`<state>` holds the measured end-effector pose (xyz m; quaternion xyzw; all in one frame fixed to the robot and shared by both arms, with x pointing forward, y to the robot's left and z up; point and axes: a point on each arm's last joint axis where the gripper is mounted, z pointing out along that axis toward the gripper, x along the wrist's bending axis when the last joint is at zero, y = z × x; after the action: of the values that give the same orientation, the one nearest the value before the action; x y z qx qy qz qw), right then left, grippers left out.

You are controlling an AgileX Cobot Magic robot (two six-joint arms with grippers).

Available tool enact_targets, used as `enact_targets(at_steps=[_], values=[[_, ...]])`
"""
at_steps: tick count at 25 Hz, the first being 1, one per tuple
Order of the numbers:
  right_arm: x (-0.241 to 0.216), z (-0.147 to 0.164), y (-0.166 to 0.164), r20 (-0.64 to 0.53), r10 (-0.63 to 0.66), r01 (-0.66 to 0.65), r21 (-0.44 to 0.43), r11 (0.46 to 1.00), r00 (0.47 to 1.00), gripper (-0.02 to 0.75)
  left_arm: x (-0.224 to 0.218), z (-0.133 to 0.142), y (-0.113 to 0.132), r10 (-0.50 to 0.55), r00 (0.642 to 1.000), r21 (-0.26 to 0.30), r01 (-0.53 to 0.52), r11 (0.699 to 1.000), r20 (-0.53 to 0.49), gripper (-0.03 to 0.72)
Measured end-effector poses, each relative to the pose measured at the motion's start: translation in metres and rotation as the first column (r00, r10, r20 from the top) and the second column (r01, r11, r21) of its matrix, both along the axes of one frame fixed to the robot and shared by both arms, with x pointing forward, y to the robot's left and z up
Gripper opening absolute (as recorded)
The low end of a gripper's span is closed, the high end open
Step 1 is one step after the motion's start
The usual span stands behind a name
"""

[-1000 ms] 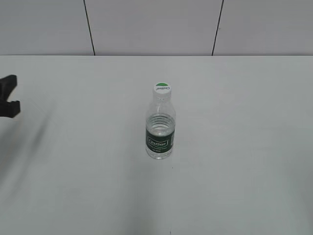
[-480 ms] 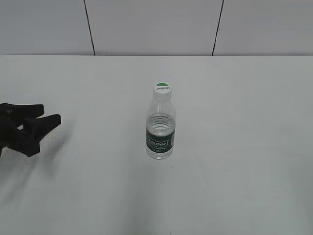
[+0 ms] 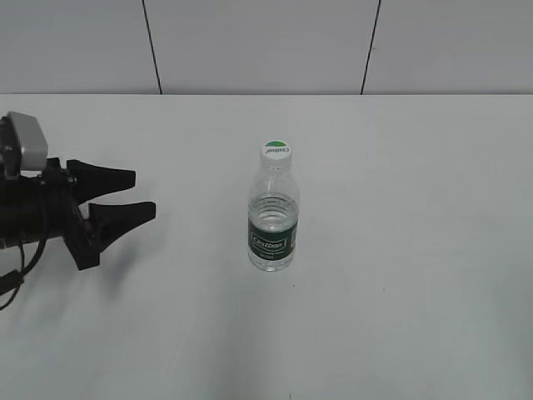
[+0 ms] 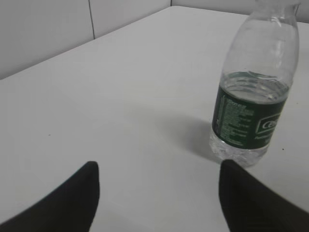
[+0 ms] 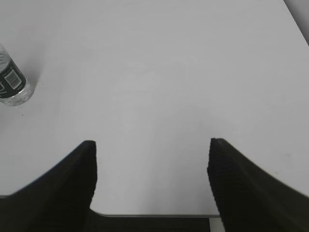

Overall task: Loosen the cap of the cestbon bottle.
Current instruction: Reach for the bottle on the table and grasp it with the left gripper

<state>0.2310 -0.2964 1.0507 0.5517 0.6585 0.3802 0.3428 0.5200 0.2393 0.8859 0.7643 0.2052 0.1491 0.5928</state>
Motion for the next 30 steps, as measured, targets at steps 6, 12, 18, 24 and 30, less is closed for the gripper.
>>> enact_targets(at_steps=[6,12,18,24,30], values=[[0.000,0.000,0.000,0.000,0.000,0.000,0.000,1.000,1.000,0.551,0.005,0.004,-0.027,-0.090,0.996,0.013,0.090,0.996,0.012,0.517],[0.000,0.000,0.000,0.000,0.000,0.000,0.000,1.000,1.000,0.551,0.014,-0.006,-0.045,-0.144,0.988,-0.035,0.142,0.989,-0.060,0.522],[0.000,0.000,0.000,0.000,0.000,0.000,0.000,1.000,1.000,0.551,0.018,-0.017,-0.061,-0.242,0.968,-0.022,0.242,0.970,-0.060,0.522],[0.000,0.000,0.000,0.000,0.000,0.000,0.000,1.000,1.000,0.551,0.025,-0.025,-0.080,-0.302,0.952,-0.019,0.301,0.953,-0.049,0.522],[0.000,0.000,0.000,0.000,0.000,0.000,0.000,1.000,1.000,0.551,0.030,-0.032,-0.106,-0.365,0.931,-0.010,0.364,0.931,-0.029,0.522]])
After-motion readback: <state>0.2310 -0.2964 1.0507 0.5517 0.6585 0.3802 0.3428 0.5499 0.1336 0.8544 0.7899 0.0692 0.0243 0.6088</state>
